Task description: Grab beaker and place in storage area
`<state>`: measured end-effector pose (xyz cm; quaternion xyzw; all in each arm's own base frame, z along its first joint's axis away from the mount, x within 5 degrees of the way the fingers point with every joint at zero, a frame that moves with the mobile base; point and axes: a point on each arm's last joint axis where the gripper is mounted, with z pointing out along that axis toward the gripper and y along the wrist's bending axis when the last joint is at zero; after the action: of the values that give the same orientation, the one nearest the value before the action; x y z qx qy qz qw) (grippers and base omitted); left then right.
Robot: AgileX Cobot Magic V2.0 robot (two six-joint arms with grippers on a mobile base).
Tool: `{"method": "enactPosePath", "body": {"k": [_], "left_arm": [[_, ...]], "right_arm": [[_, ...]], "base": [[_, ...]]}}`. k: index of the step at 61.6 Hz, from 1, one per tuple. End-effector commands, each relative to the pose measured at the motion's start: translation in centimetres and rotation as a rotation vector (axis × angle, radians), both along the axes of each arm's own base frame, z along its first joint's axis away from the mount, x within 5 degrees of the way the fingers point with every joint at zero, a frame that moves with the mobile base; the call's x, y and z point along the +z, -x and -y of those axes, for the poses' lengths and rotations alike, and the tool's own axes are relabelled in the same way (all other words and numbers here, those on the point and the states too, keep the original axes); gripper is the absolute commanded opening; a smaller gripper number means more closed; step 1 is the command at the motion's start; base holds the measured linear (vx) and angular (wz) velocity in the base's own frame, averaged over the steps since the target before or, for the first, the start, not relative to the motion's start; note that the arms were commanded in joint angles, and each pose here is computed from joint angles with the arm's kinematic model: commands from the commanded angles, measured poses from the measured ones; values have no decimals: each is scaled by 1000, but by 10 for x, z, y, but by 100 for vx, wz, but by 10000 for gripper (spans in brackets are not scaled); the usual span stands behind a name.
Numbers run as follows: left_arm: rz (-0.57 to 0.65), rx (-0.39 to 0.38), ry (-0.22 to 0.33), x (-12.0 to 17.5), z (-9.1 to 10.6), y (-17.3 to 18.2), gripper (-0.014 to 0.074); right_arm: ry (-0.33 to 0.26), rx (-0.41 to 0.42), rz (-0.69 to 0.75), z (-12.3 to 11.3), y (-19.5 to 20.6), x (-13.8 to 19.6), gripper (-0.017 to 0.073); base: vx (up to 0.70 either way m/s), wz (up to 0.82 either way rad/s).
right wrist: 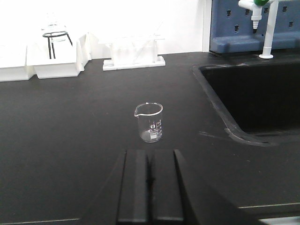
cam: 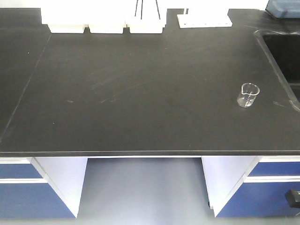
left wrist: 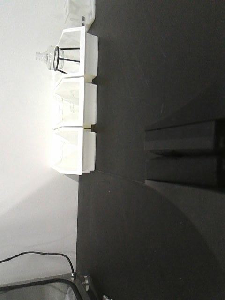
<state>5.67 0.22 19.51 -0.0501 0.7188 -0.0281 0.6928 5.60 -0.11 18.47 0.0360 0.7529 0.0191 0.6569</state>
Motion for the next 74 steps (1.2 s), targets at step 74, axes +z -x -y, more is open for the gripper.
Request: {"method": "enactPosePath", "body": {"k": [74], "left_arm": [[81,-19,10,1,2,1,-8]], "right_arm": [[97,2,217,0,0,18,-8]], "base": [[0,0]]}}
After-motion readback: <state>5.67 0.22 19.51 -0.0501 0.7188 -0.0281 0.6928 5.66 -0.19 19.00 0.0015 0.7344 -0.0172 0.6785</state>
